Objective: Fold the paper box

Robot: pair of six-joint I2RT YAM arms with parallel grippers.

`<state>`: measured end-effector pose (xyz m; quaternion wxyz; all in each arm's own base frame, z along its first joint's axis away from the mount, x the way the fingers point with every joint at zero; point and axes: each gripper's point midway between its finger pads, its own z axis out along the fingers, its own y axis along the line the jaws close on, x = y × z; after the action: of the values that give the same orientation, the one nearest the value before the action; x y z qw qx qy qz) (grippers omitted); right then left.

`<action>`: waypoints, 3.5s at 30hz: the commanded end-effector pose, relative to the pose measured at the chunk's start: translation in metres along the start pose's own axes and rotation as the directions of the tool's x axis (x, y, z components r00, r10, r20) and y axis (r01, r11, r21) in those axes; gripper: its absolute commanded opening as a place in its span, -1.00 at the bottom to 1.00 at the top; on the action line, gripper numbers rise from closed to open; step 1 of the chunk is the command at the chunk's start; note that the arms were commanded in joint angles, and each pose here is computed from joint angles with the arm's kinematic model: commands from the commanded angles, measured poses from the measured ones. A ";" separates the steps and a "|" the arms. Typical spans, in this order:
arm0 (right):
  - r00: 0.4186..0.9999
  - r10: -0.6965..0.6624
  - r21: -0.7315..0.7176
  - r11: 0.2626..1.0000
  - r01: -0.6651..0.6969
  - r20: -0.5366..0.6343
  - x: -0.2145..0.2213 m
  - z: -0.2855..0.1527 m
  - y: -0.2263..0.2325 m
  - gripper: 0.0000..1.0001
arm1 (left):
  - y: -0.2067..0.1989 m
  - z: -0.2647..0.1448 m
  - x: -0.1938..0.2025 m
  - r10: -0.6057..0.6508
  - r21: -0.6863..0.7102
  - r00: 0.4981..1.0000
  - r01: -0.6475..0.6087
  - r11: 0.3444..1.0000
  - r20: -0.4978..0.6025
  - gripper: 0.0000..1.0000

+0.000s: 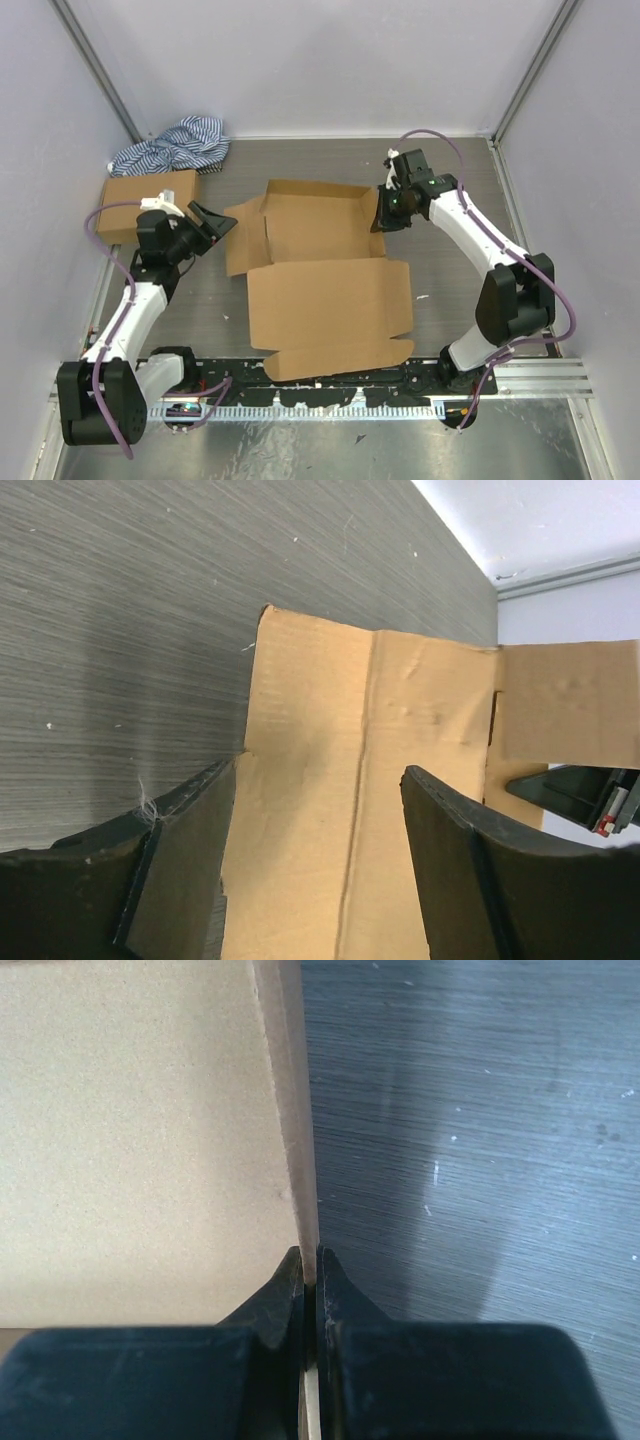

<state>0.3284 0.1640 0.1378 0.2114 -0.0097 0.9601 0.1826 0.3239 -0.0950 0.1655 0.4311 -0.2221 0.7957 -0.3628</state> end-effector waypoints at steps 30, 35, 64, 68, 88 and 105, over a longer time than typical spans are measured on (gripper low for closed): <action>0.996 0.007 0.027 1.000 -0.009 0.090 -0.027 -0.019 0.000 -0.98 | -0.043 -0.022 -0.011 0.008 0.160 0.999 -0.013 0.987 0.032 -0.68; 0.998 0.027 0.113 0.993 -0.033 0.058 -0.017 0.004 -0.022 -0.98 | -0.044 -0.018 -0.013 0.037 0.140 0.999 -0.036 0.989 -0.002 -0.77; 0.997 -0.049 0.320 0.945 0.065 -0.058 0.014 0.080 -0.027 -0.98 | 0.005 0.059 0.090 0.105 0.077 0.938 -0.084 0.993 -0.330 -0.17; 0.996 -0.049 0.332 0.941 0.069 -0.069 0.018 0.084 -0.031 -0.98 | 0.009 0.061 0.094 0.089 0.076 0.938 -0.067 0.995 -0.335 -0.04; 0.996 -0.050 0.335 0.939 0.072 -0.076 0.021 0.089 -0.034 -0.98 | -0.008 0.060 0.094 -0.050 0.188 0.965 0.101 0.977 -0.259 0.16; 0.996 -0.054 0.355 0.932 0.075 -0.069 0.019 0.086 -0.037 -0.98 | 0.020 0.060 0.101 -0.008 0.040 0.955 0.021 0.999 -0.296 0.01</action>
<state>0.3406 0.1547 0.0406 0.1727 -0.0150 0.9848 -0.0076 0.3299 -0.1818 0.0875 0.3212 -0.1898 0.7940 -0.4799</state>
